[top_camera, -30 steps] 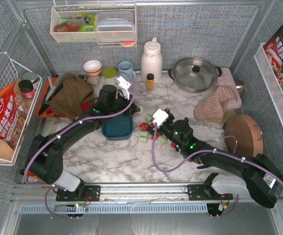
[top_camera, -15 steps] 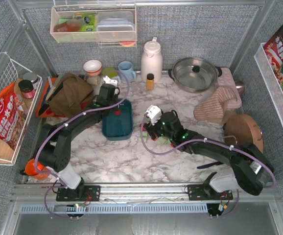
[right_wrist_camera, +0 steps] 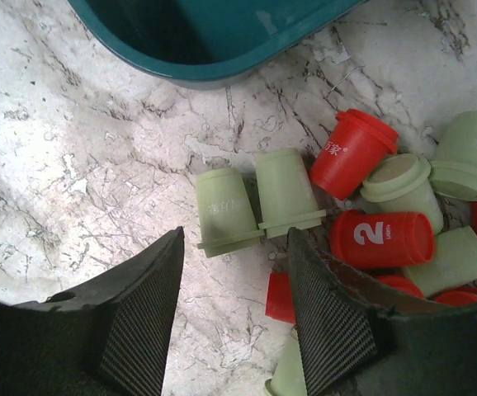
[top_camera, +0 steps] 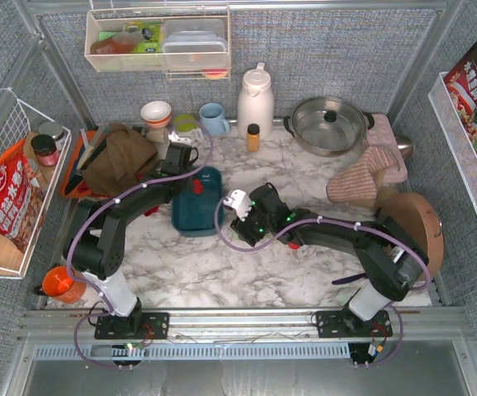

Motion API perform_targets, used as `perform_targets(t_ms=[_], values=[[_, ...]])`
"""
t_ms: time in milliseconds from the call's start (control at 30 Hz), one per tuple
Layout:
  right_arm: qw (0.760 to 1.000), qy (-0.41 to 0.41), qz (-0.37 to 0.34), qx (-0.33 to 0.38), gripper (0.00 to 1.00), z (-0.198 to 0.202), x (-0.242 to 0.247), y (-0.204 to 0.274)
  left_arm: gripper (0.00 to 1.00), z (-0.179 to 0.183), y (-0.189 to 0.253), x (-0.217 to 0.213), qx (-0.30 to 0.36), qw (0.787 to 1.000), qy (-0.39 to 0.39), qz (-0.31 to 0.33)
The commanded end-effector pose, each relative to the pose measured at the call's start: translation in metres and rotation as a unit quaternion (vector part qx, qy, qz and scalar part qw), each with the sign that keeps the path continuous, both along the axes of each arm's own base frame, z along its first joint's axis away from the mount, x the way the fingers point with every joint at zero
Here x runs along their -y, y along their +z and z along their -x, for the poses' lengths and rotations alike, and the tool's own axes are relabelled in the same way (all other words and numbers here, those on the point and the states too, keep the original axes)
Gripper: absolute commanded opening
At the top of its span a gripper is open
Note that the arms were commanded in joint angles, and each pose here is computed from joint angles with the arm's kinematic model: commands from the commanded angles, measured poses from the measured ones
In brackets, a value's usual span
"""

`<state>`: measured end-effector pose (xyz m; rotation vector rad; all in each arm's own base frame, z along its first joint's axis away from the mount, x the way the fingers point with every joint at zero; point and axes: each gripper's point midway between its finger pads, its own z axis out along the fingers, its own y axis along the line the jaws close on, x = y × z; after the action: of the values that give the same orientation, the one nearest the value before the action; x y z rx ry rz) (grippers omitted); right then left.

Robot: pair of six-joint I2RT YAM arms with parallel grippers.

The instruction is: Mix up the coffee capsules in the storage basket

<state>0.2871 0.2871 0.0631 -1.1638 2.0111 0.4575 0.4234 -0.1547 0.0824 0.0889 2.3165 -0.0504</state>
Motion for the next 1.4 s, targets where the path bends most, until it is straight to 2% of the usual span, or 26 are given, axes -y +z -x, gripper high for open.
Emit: perform_targets(t_ms=[0, 100, 233, 433, 633, 800, 933, 1100, 1200, 1367], values=[[0.999, 0.017, 0.030, -0.013, 0.57, 0.005, 0.001, -0.009, 0.01, -0.002, -0.004, -0.003, -0.005, 1.000, 0.010, -0.002], [0.998, 0.025, 0.046, -0.016, 0.56, 0.006, 0.001, -0.014, 0.12, -0.003, -0.007, -0.003, -0.013, 1.000, 0.011, -0.002], [0.997, 0.032, 0.067, -0.023, 0.56, 0.008, 0.001, -0.021, 0.41, -0.004, -0.007, -0.002, -0.020, 1.000, 0.010, 0.004], [0.995, 0.037, 0.096, -0.018, 0.54, 0.007, 0.001, -0.030, 0.54, -0.004, 0.003, 0.002, -0.015, 1.000, 0.006, 0.019], [0.992, 0.037, 0.120, -0.012, 0.48, 0.005, 0.002, -0.039, 0.57, -0.003, 0.017, 0.008, -0.001, 0.999, -0.010, 0.035], [0.992, 0.044, 0.119, -0.004, 0.37, 0.006, 0.000, -0.038, 0.57, 0.002, 0.036, 0.028, 0.018, 0.995, -0.075, 0.069], [0.995, 0.049, 0.086, 0.020, 0.30, 0.009, -0.003, -0.023, 0.58, 0.011, 0.053, 0.042, 0.041, 0.986, -0.129, 0.096], [0.995, 0.037, 0.020, 0.088, 0.26, 0.006, -0.005, 0.010, 0.57, 0.022, 0.071, 0.060, 0.063, 0.971, -0.192, 0.128], [0.990, 0.016, -0.027, 0.137, 0.24, 0.004, 0.000, 0.035, 0.57, 0.033, 0.081, 0.077, 0.072, 0.954, -0.244, 0.159], [0.971, -0.028, -0.107, 0.210, 0.23, 0.003, 0.016, 0.079, 0.59, 0.073, 0.102, 0.124, 0.070, 0.886, -0.379, 0.257]])
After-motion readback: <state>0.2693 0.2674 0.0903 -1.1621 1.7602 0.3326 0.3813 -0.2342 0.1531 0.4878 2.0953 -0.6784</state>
